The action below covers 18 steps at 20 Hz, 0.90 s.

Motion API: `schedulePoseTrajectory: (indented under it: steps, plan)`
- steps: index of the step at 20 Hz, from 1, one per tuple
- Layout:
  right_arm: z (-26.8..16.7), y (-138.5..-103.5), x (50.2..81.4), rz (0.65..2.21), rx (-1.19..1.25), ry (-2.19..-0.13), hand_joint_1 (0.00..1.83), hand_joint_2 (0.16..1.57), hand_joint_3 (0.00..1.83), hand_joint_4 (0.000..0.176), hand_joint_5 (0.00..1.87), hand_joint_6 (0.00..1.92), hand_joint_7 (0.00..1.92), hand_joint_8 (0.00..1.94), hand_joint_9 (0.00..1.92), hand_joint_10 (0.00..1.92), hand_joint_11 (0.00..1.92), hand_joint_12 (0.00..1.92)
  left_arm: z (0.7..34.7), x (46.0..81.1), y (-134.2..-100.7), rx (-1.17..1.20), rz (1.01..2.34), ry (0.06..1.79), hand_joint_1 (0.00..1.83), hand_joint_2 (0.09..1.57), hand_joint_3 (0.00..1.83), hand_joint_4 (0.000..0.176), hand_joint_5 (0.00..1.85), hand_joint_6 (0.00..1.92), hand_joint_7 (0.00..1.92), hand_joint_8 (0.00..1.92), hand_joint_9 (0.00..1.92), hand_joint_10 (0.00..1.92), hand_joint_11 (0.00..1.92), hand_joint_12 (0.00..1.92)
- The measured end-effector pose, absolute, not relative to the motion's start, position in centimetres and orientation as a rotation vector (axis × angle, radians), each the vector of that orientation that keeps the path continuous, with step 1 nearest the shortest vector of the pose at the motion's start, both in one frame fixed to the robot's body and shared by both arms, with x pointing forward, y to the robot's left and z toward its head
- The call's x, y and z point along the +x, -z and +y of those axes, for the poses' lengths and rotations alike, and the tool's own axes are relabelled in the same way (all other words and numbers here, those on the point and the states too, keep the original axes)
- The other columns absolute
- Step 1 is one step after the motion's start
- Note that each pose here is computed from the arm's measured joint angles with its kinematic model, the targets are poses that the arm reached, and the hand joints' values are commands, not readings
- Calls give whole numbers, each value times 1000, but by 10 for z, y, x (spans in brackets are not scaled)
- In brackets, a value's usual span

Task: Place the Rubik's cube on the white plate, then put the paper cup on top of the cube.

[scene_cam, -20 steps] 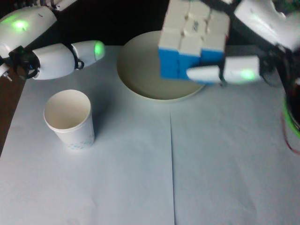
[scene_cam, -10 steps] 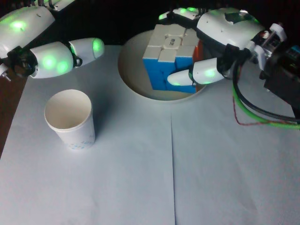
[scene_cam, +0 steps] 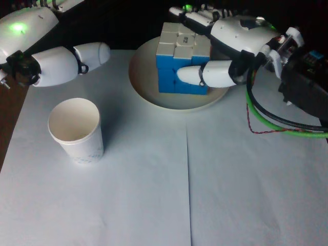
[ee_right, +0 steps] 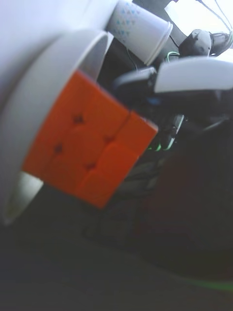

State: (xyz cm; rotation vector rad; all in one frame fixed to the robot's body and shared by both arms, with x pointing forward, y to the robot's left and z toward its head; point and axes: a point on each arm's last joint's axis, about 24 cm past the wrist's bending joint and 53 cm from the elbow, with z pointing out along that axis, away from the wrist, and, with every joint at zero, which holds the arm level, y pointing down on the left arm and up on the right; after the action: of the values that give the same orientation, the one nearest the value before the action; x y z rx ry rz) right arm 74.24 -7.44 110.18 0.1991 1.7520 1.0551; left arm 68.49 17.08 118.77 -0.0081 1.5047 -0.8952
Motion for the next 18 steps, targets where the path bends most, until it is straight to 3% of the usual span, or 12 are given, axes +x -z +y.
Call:
schedulePoseTrajectory:
  steps: [1,2,3,5,6,7,9,10,11,13,14,18]
  plan:
    - [-70,-1102,738,1756,173,-1050,456,1010,0,171,0,0,0,0,0,0,0,310,171,685,-1188,-5,1504,894,151,1340,0,78,29,1,0,0,0,0,6,7]
    - [-68,-1104,733,1758,141,-1042,506,1006,0,176,0,0,0,0,0,0,0,1,172,684,-1188,-6,1503,893,154,1323,0,102,13,0,0,0,0,0,1,8]
    - [-69,-1106,729,1754,127,-1039,514,1019,3,151,0,0,0,0,0,0,0,0,174,683,-1187,-7,1505,890,167,1316,0,112,10,0,0,0,0,0,21,19]
    - [-81,-1127,722,1702,105,-1035,448,1040,11,176,0,0,0,0,0,0,0,0,177,682,-1187,-4,1510,882,154,1283,0,115,0,0,0,0,0,0,0,0]
    - [-89,-1146,716,1647,89,-1035,469,1082,26,156,0,0,0,0,0,0,0,0,180,681,-1188,-18,1509,883,162,1248,0,123,0,0,0,0,0,0,12,5]
    - [-98,-1167,709,1586,81,-1045,471,1092,27,169,0,0,0,0,0,0,0,0,183,680,-1191,-11,1501,876,141,1231,0,113,0,0,0,0,0,0,6,4]
    - [-112,-1188,694,1499,68,-1061,549,1137,38,121,0,0,0,0,13,5,22,11,184,676,-1193,-9,1491,881,171,1208,0,94,3,1,0,0,0,0,4,2]
    - [-120,-1191,680,1471,48,-1065,707,1219,18,38,112,38,121,31,184,136,0,979,184,671,-1191,0,1500,879,218,1199,0,96,22,6,0,0,0,0,47,26]
    - [-122,-1186,672,1481,43,-1066,802,1289,3,0,274,271,359,232,147,861,0,1525,185,667,-1189,4,1507,880,312,1198,0,86,36,8,0,0,0,0,45,35]
    - [-120,-1172,655,1522,24,-1074,942,1338,4,0,131,947,211,957,50,1370,0,1811,186,657,-1189,17,1511,884,335,1171,11,71,47,8,0,0,0,0,7,267]
    - [-119,-1168,647,1529,14,-1082,983,1424,6,0,290,1709,449,1654,159,1555,0,1913,188,651,-1191,26,1504,884,314,1143,1,64,52,2,0,0,0,0,0,434]
    - [-125,-1151,634,1571,11,-1073,892,1426,0,0,447,1762,226,1544,187,1658,6,1921,203,629,-1185,11,1521,901,364,1054,0,119,35,2,10,3,0,0,0,197]
